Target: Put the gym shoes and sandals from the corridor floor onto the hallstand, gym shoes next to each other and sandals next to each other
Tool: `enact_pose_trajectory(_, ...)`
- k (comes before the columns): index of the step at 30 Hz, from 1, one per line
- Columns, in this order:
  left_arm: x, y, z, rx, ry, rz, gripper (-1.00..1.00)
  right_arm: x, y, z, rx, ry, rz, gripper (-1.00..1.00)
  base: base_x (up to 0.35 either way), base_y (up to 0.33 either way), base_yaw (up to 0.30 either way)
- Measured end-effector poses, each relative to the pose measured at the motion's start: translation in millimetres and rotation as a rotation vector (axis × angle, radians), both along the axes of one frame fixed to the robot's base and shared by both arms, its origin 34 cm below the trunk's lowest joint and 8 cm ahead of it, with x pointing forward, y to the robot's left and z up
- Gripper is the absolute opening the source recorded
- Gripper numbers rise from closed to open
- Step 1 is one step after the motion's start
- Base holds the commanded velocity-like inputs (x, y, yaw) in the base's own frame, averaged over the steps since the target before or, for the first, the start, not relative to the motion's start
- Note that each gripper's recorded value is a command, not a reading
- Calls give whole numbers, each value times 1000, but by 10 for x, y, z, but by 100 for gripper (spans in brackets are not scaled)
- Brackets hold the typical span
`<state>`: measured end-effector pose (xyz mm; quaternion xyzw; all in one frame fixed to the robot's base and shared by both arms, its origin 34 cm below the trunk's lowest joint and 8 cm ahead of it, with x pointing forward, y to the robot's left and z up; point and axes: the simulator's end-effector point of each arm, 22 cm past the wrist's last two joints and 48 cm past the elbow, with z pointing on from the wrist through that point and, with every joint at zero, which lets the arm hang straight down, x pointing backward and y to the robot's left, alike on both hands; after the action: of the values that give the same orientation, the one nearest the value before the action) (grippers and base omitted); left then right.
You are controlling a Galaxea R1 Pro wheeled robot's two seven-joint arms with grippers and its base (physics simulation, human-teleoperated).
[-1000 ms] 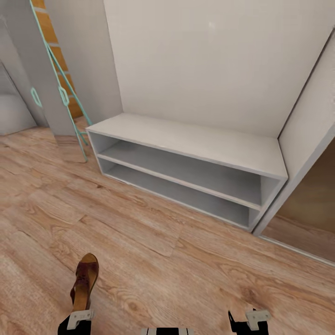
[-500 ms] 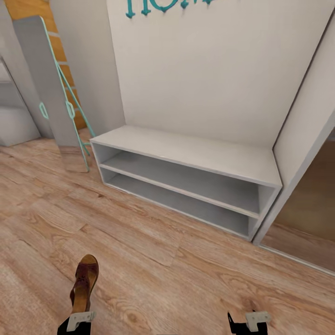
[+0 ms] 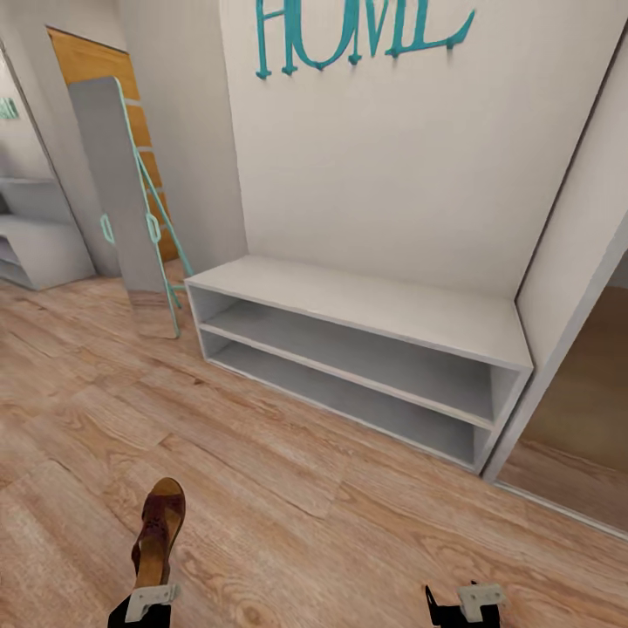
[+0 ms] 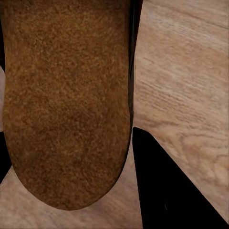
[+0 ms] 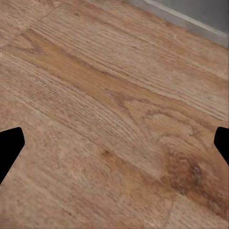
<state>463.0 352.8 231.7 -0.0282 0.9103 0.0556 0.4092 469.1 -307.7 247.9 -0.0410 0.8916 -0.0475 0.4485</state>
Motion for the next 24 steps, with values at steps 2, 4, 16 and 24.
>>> enact_pose_trajectory(2, 30, 1, 43, 0, -11, 1, -100, 27, 1, 43, 0, -10, 0, 100, 0, 0, 173)
enact_pose_trajectory(4, 53, 2, 91, 0, -17, 1, -100, 51, 1, 92, 0, -17, 0, 100, 0, 0, 182)
enact_pose_trajectory(16, 145, 4, 389, 0, -24, 2, -100, 143, 16, 389, 1, -24, 2, 100, 0, 0, 247)
enact_pose_trajectory(24, 134, 5, 375, 0, -20, 2, -100, 136, 20, 378, 1, -21, 3, 100, 0, 0, 268)
